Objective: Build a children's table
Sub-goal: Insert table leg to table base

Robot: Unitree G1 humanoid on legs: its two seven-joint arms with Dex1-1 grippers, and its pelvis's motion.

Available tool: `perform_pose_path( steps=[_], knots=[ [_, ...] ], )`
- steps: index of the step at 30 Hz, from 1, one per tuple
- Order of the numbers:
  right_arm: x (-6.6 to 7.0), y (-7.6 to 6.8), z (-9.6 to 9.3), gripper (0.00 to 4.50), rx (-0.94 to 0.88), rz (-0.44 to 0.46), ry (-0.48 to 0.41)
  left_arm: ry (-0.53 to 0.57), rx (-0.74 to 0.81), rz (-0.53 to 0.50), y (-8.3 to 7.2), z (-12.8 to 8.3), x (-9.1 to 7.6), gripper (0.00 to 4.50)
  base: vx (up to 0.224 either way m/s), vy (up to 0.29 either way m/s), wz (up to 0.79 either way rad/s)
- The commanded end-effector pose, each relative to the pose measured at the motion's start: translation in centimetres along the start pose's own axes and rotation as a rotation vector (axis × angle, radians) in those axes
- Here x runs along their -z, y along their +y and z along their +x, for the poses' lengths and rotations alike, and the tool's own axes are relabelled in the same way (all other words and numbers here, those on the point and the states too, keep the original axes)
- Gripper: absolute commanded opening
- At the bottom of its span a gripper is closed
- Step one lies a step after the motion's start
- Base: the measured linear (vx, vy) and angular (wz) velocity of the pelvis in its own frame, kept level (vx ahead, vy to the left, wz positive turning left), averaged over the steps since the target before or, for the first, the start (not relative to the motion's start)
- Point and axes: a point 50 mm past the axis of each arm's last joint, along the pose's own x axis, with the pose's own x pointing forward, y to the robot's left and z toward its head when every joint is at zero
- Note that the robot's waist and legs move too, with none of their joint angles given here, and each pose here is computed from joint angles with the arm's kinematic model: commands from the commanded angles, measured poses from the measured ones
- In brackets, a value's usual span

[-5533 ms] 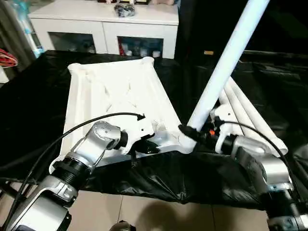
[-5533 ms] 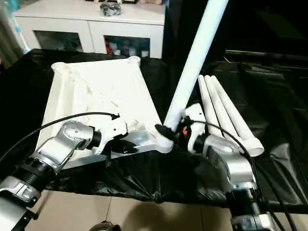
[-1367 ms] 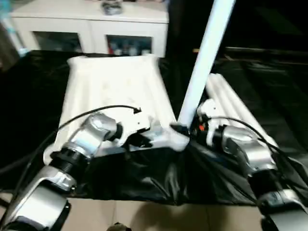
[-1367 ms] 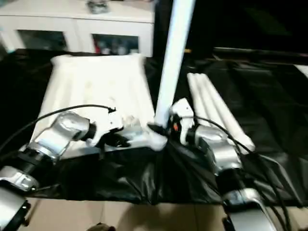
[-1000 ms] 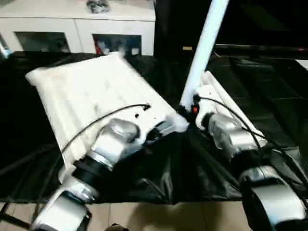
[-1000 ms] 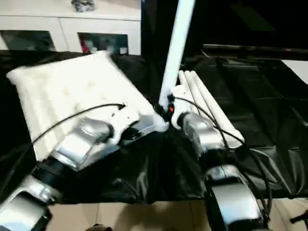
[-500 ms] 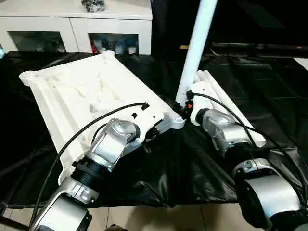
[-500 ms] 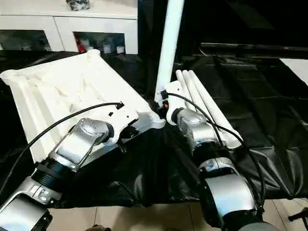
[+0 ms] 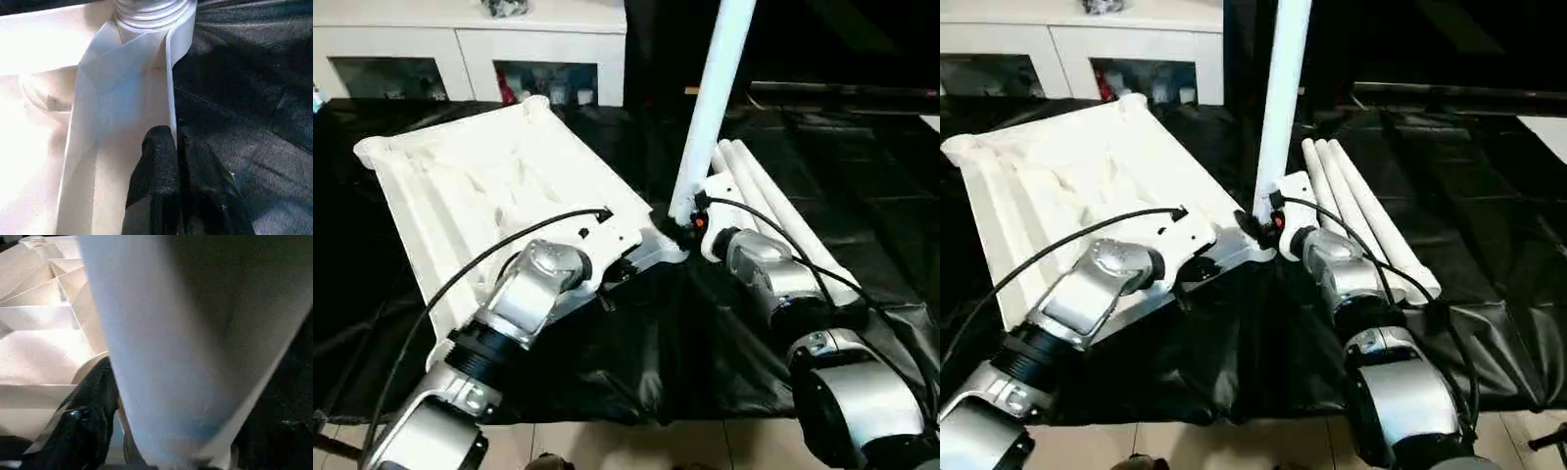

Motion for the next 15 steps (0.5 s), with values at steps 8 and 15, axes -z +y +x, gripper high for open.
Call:
perform_pose_path(
  steps=[8, 15],
  knots=[
    [1.2, 0.2, -1.3, 3.97, -0.136, -0.046, 0.043, -0.088, 0.089, 0.117, -0.1, -0.8, -1.5, 0.0, 0.0, 0.0, 0.0],
    [1.2, -0.3, -3.1, 3.97, -0.271, -0.096, 0.066, -0.125, 0.235, 0.18, -0.3, -1.3, -0.9, 0.0, 0.0, 0.0, 0.0]
  ],
)
